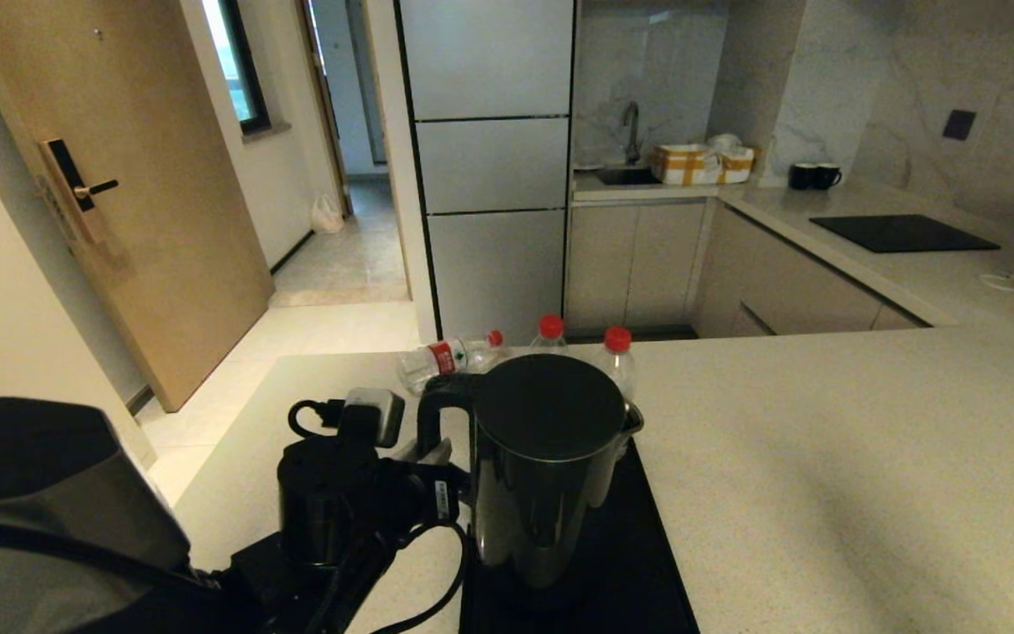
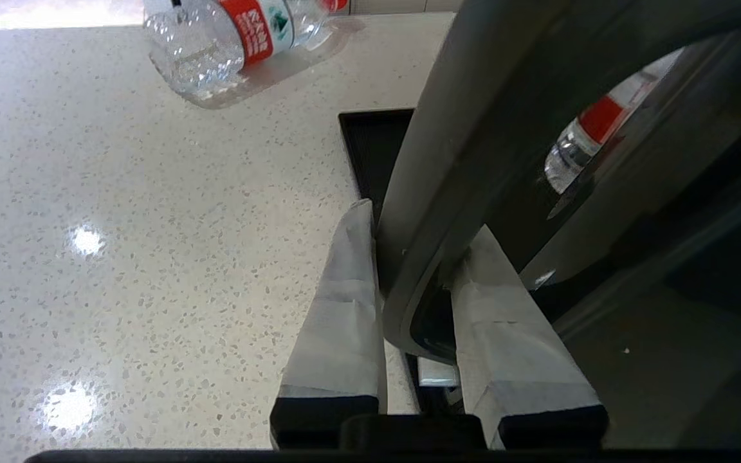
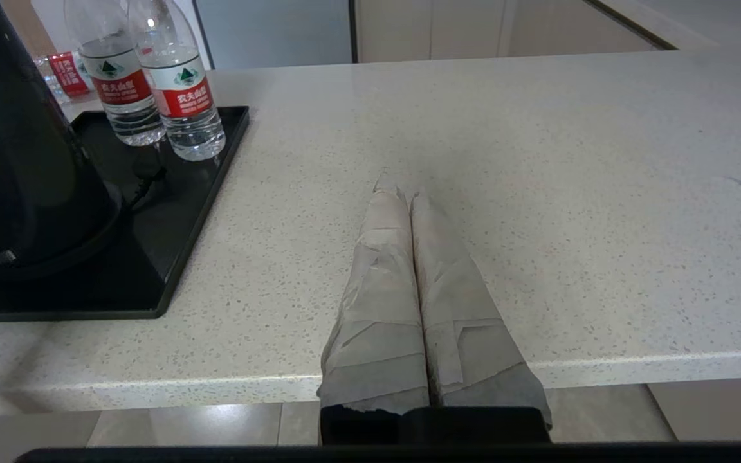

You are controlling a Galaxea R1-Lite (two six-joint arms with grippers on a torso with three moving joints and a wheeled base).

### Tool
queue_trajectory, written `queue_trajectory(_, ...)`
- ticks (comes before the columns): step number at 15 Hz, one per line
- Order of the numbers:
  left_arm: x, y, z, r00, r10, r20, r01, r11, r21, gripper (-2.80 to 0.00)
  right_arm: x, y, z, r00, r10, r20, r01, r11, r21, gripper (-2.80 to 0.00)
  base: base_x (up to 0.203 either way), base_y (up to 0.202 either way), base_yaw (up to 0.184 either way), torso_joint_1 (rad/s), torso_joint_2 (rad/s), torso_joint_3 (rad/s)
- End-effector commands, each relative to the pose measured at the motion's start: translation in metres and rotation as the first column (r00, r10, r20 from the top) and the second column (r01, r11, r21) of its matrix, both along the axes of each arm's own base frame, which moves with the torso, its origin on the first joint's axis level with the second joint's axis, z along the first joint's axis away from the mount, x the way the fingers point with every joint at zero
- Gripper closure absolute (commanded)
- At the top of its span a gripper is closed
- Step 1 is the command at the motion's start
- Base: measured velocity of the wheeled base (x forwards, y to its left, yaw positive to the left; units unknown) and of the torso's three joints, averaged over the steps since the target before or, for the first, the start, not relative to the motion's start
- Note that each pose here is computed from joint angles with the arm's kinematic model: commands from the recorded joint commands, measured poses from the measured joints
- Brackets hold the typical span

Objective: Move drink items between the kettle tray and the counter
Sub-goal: Return the kettle to its original position

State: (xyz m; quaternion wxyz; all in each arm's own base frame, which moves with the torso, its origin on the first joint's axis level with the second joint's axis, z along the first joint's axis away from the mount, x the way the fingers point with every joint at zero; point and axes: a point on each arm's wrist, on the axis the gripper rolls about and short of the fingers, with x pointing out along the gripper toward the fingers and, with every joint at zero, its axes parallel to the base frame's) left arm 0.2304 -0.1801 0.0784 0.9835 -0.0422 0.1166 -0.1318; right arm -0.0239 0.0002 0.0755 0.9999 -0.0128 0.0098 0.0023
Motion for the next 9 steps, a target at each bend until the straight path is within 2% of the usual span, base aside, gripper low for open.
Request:
queue_trajectory(1, 0.002, 0.003, -0.007, 1.0, 0.015, -0.019, -0.015, 1.0, 0.016, 0.0, 0.0, 0.0, 0.0, 1.0, 0.0, -0.002, 0.0, 1.0, 0.0, 0.0, 0.0, 0.0, 0.0, 0.0, 0.0, 0.0)
queue_trajectory(4, 0.0, 0.004, -0.011, 0.999, 0.017, -0.032, -0.016, 0.999, 0.03, 0.0, 0.0, 0.0, 0.0, 1.0, 0.0, -0.002, 0.0, 1.0, 0.0, 0.0, 0.0, 0.0, 0.0, 0.0, 0.0, 0.0)
queue_trajectory(7, 0.0, 0.005, -0.007, 1.0, 0.02, -0.012, -0.019, 0.999, 0.04, 0.0, 0.0, 0.0, 0.0, 1.0, 0.0, -0.002, 0.0, 1.0, 0.0, 0.0, 0.0, 0.0, 0.0, 0.0, 0.0, 0.0)
queue_trajectory(9, -0.002, 0.006, 0.003, 1.0, 0.013, 0.029, -0.015, 0.998, 0.064, 0.0, 0.0, 0.0, 0.0, 1.0, 0.0, -0.002, 0.0, 1.0, 0.0, 0.0, 0.0, 0.0, 0.0, 0.0, 0.0, 0.0)
